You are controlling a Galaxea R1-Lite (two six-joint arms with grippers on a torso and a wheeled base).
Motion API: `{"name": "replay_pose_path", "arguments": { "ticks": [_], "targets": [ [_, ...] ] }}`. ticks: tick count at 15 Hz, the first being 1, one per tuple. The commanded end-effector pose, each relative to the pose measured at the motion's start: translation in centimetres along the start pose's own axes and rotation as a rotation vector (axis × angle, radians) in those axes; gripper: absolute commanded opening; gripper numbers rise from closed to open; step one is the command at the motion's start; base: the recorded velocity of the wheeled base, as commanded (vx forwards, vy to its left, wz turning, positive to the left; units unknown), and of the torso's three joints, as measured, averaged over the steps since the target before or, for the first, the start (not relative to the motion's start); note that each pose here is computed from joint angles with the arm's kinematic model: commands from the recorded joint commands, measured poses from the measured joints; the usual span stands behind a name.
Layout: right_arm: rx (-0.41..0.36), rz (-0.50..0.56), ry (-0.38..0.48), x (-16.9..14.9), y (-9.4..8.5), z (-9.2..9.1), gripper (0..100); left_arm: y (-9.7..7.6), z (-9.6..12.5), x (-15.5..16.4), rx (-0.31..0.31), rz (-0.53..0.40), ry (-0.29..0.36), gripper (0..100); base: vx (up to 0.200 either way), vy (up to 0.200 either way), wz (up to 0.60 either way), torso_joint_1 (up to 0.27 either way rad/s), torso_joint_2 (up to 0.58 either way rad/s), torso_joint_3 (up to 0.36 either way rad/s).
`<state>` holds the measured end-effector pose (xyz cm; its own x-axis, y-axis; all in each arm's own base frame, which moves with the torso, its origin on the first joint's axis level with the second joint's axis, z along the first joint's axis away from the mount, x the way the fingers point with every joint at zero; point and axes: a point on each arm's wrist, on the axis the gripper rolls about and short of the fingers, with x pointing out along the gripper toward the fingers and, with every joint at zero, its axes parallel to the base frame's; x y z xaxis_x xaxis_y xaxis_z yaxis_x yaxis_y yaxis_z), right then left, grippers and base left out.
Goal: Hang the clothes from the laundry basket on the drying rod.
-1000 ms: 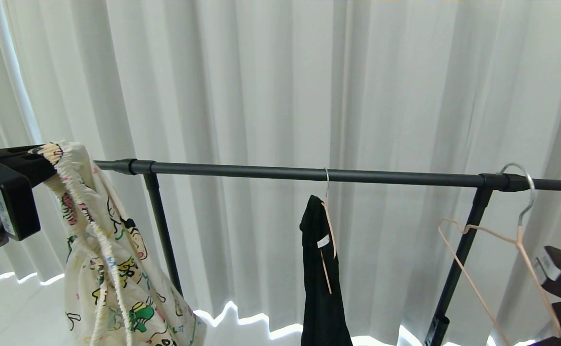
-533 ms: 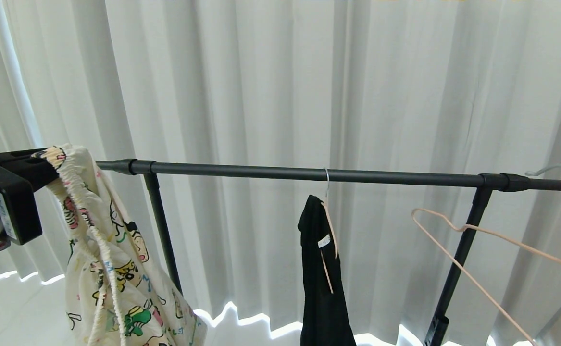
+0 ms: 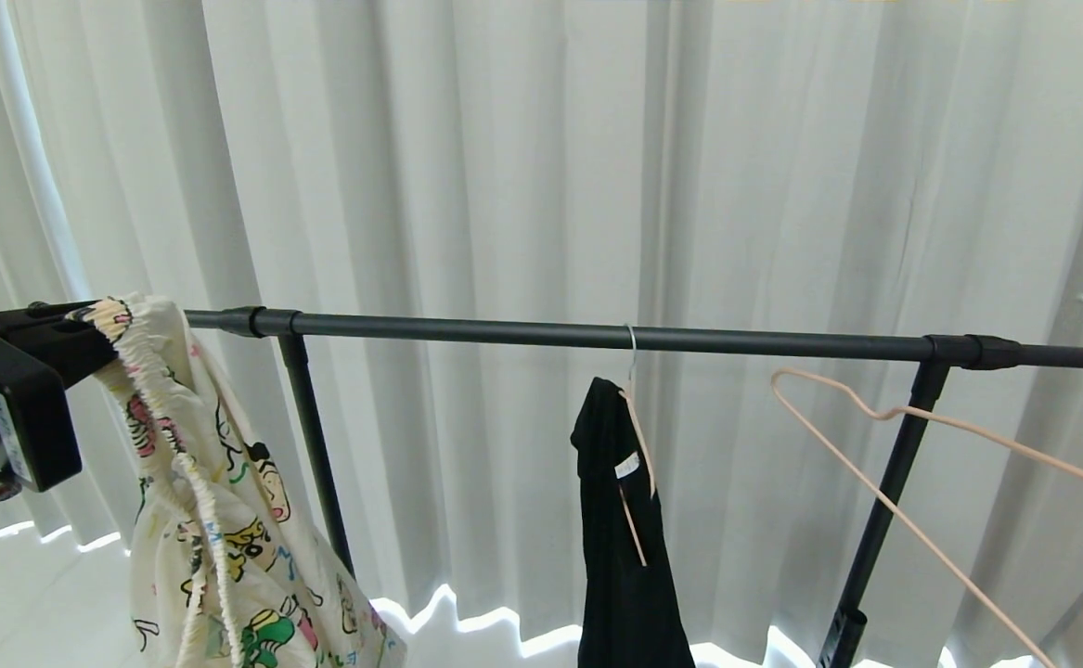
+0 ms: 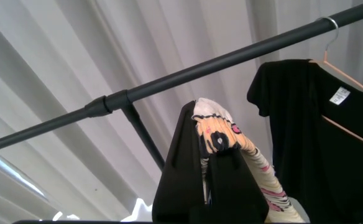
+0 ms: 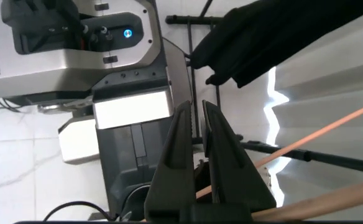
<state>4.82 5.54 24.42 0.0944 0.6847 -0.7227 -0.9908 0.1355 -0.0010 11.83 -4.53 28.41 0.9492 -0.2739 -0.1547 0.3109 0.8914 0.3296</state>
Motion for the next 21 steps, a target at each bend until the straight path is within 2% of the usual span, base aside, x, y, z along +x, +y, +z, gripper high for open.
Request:
{"name": "replay_pose_path", "arguments": {
  "ticks": [1,3,8,12,15,17,21],
  "targets": [
    [-0.004,-0.003,-0.006,0.0,-0.1,0.1,0,0.0,-0.1,0.0,0.001,0.002,0.004,0,0.000,0.000,0.00,0.000,0.00,0.000],
    [-0.003,-0.024,-0.027,0.1,-0.4,0.3,0,-0.1,-0.2,0.1,0.002,0.000,0.010,0,0.000,0.000,0.00,0.000,0.00,0.000],
    [0.065,-0.081,-0.024,0.2,-1.4,0.2,0,-0.2,-0.7,0.4,0.005,-0.006,0.031,0,0.000,0.000,0.00,0.000,0.00,0.000],
    [0.084,-0.063,-0.020,0.6,-1.9,0.4,0,-0.1,-1.0,0.5,0.008,0.014,0.047,0,0.000,0.000,0.00,0.000,0.00,0.000],
    [0.091,-0.069,-0.024,0.9,-2.4,0.6,0,-0.1,-1.0,0.5,0.006,0.014,0.047,0,-0.200,0.000,0.00,0.009,0.00,-0.002],
    [0.122,-0.092,-0.048,1.4,-3.2,0.9,0,-0.1,-1.0,0.5,0.006,0.011,0.046,0,0.000,0.000,0.00,0.000,0.00,0.000],
    [0.233,-0.121,-0.104,2.2,-4.7,1.6,0,-0.2,-1.1,0.5,0.007,0.011,0.053,0,0.000,0.000,0.00,0.000,0.00,0.000]
  ]
}}
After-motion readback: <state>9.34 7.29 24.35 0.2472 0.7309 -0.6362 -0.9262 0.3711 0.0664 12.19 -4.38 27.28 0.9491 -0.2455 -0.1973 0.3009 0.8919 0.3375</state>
